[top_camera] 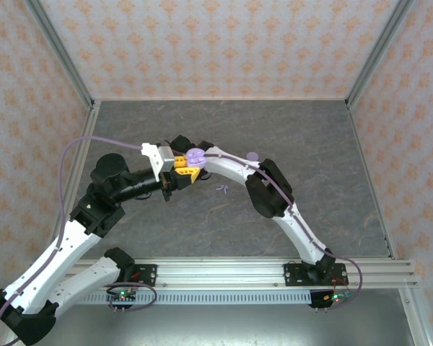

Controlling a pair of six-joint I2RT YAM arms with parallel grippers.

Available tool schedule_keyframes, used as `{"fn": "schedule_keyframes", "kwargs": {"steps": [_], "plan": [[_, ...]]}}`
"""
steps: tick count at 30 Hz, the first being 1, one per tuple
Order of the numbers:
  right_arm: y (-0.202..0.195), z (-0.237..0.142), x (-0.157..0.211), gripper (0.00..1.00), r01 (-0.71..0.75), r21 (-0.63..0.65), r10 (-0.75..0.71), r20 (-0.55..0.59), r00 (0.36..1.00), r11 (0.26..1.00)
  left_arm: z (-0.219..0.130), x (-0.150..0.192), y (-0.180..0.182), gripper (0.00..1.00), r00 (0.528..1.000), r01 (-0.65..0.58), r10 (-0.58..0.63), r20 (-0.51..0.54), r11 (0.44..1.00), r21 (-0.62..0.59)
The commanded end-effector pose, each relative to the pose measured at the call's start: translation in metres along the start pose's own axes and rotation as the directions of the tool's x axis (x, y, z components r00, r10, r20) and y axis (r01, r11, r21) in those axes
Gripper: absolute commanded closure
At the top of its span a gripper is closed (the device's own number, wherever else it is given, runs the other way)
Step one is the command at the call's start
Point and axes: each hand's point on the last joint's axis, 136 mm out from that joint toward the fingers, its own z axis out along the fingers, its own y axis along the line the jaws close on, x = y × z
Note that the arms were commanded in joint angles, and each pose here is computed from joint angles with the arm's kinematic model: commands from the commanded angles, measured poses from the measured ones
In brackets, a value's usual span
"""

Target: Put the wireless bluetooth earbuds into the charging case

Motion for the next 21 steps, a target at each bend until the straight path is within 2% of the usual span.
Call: {"fn": "schedule_keyframes", "kwargs": {"steps": [1,7,13,16,21], "plan": [[-0.004,-0.012,0.017,0.82,0.027,0.038,-0.026,-0.035,0.999,0.999,-0.004,-0.002,-0.002,0.90,1.000,-0.027,0.027,0.002,1.000,-0.008],[-0.008,-0.041,0.016,0.83,0.032,0.012,-0.033,0.040,0.999,0.999,-0.005,-0.003,-0.004,0.90,1.000,-0.022,0.022,0.007,1.000,-0.004],[-0.039,-0.091,0.030,0.83,-0.005,-0.003,0.006,0.159,0.987,1.000,-0.006,-0.001,-0.005,0.90,1.000,-0.009,0.009,0.016,1.000,-0.001],[-0.057,-0.124,0.039,0.84,-0.020,-0.021,0.025,0.228,0.973,1.000,-0.002,0.004,-0.003,0.90,1.000,0.004,-0.004,0.016,1.000,0.002],[-0.075,-0.200,0.045,0.84,0.012,-0.023,-0.002,0.389,0.921,1.000,0.008,0.015,0.002,0.91,0.999,0.038,-0.038,0.000,0.999,0.013]]}}
